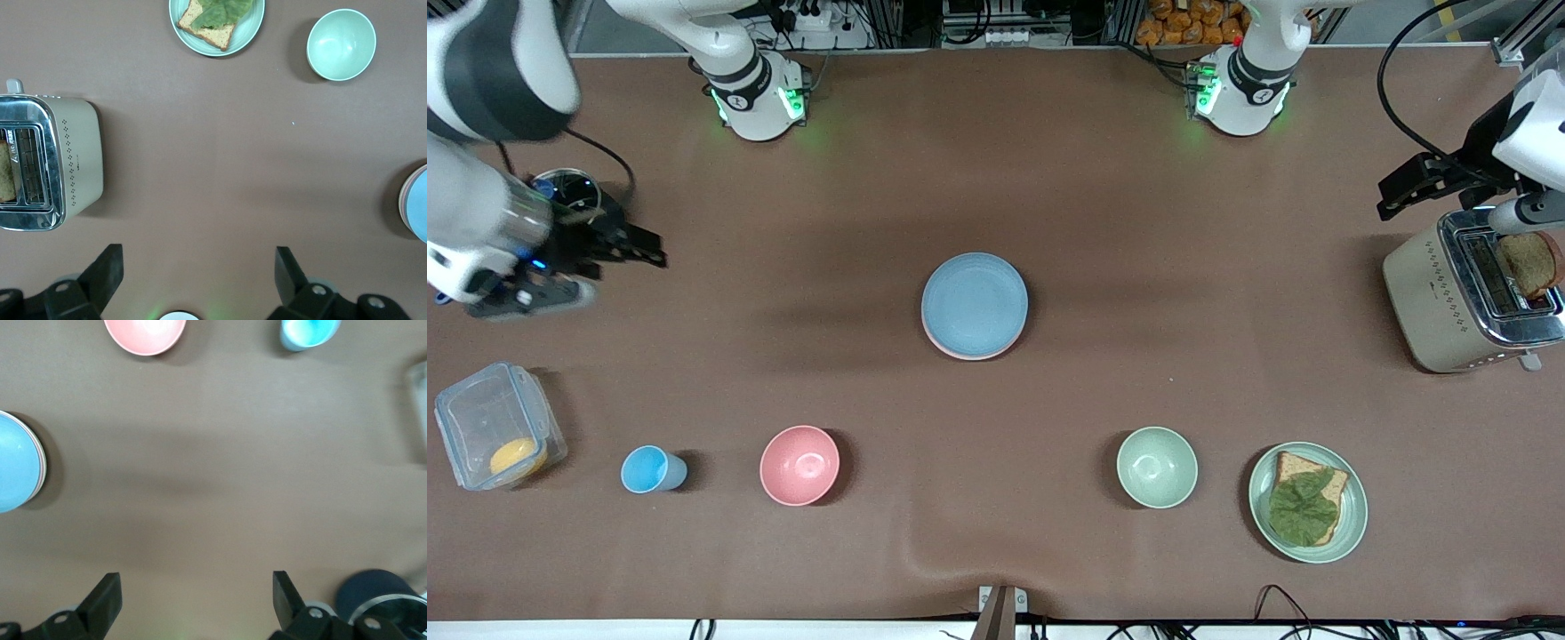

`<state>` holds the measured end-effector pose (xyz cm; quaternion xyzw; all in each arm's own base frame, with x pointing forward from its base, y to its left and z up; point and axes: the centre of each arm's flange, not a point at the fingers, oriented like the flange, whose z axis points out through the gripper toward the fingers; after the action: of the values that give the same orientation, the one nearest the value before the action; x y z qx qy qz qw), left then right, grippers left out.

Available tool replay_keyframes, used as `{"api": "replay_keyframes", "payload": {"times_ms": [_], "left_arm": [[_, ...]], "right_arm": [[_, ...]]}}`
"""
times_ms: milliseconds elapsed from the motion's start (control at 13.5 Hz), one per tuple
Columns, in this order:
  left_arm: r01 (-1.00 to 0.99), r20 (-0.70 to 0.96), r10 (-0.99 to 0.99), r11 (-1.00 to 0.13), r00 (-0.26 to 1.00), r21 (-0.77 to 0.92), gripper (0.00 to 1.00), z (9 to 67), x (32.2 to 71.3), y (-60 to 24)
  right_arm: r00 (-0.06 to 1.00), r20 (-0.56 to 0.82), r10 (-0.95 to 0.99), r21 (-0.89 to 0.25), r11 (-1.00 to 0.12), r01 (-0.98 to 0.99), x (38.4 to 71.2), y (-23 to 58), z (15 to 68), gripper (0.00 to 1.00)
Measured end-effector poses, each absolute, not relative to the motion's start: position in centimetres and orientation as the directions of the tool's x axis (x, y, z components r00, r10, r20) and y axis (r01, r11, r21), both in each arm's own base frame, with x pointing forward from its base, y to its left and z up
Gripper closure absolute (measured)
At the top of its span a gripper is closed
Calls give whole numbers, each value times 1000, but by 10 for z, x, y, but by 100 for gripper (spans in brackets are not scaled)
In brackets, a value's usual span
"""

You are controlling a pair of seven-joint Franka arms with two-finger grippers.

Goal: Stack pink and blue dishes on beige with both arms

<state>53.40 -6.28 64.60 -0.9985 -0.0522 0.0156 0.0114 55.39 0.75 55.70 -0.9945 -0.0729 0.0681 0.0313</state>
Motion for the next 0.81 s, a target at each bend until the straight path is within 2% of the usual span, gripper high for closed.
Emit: {"api": "replay_keyframes", "payload": {"times_ms": [221,812], "left_arm": [[102,-29,102,-995,994,-24,0,647,534,-64],[101,-26,102,-995,994,-24,0,653,532,-64]], "right_arm": [[989,-109,102,-68,-993,95,546,-21,593,0],[995,-89,51,-48,-998,47,547,-28,604,0]]}}
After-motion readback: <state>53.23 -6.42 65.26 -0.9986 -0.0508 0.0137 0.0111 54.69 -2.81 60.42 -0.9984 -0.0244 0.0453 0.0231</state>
